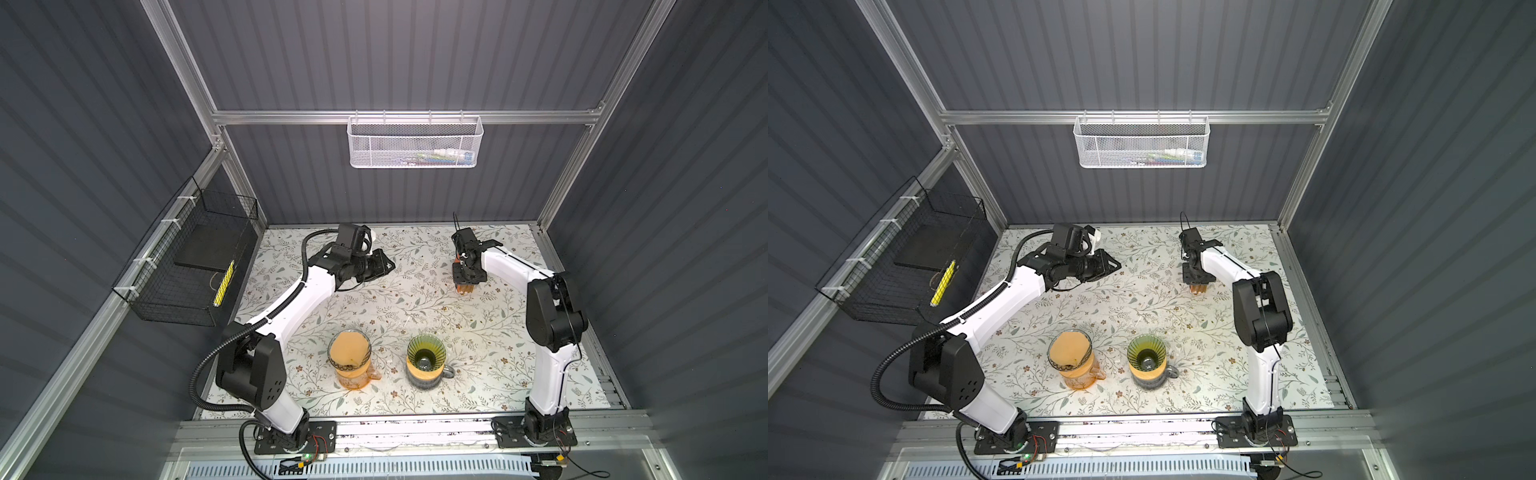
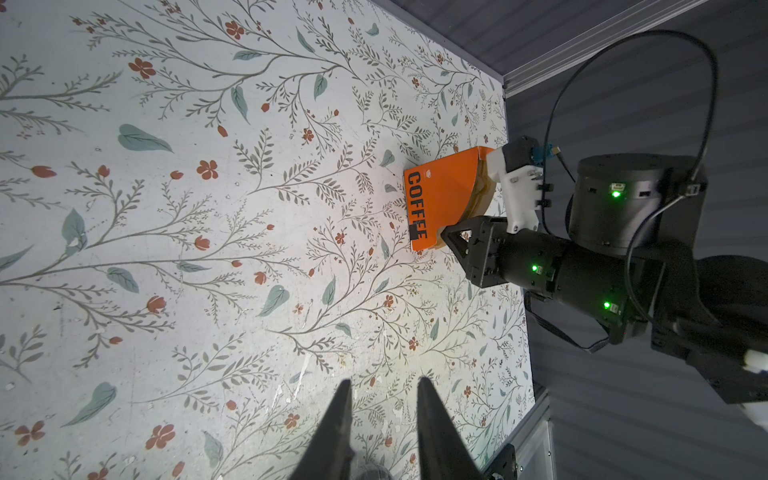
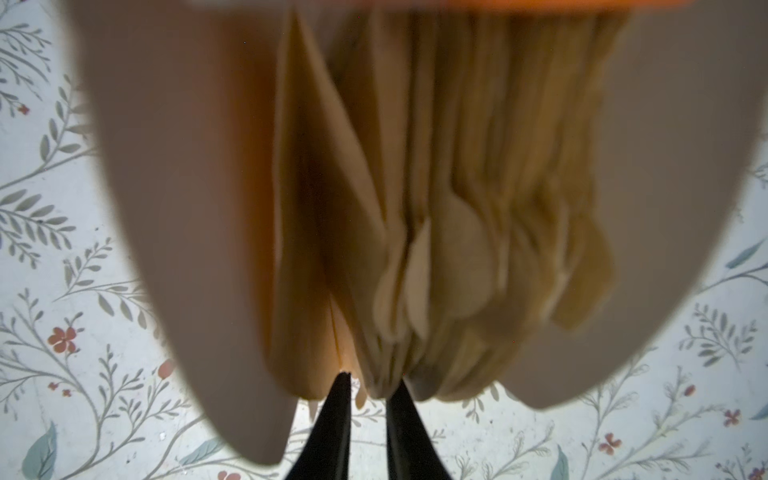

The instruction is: Place the coffee filter in the dripper

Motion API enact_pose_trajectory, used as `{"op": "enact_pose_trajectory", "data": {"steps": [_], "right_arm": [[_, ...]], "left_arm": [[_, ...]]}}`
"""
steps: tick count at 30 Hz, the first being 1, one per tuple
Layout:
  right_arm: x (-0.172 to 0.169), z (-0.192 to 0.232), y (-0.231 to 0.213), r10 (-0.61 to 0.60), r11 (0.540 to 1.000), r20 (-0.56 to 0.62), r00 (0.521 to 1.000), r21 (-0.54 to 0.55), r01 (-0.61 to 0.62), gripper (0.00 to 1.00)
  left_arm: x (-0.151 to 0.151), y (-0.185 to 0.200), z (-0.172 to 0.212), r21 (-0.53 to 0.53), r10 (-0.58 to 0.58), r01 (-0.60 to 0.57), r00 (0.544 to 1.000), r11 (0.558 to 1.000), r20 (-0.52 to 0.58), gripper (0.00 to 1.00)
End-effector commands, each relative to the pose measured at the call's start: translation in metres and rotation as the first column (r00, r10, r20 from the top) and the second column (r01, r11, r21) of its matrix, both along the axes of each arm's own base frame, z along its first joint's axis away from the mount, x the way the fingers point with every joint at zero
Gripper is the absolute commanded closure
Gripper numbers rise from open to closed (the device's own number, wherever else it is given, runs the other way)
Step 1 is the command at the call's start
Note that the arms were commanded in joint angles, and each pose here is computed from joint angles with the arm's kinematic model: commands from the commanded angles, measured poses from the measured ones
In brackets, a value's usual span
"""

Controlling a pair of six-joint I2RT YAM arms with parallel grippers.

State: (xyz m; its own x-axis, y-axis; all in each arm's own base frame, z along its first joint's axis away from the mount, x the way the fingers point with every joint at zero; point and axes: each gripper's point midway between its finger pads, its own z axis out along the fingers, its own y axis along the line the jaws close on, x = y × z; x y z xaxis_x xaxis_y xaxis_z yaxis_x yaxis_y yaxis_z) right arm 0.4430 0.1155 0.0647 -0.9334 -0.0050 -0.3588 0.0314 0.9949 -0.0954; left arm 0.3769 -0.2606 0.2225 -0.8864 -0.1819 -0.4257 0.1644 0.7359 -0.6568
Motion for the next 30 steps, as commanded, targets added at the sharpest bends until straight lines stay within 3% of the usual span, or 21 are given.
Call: {"op": "enact_pose_trajectory", "data": {"steps": [1, 6, 11, 30], "right_arm": [[0.004, 0.000, -0.001, -0.015, 1.000, 0.001, 1.000, -0.020, 0.015, 0.80], [0.004, -0.002, -0.003, -0.019, 0.999, -0.004, 1.000, -0.029, 0.018, 0.86], [0.003, -0.002, -0.004, -0.024, 0.999, -0.006, 1.000, -0.033, 0.024, 1.00], [-0.020, 0.018, -0.002, -0.014, 1.000, -0.010, 1.000, -0.008, 0.014, 1.00]], "left_arm": [[-0.006, 0.004, 0.000, 0.004, -0.017, 0.017, 1.000, 1.000, 0.000, 0.72], [-0.007, 0.005, -0.001, 0.001, -0.015, 0.015, 1.000, 1.000, -0.005, 0.72], [-0.007, 0.005, -0.002, 0.001, -0.017, 0.017, 1.000, 1.000, -0.006, 0.72], [-0.010, 0.007, 0.002, -0.008, -0.015, 0.015, 1.000, 1.000, 0.005, 0.72]]}}
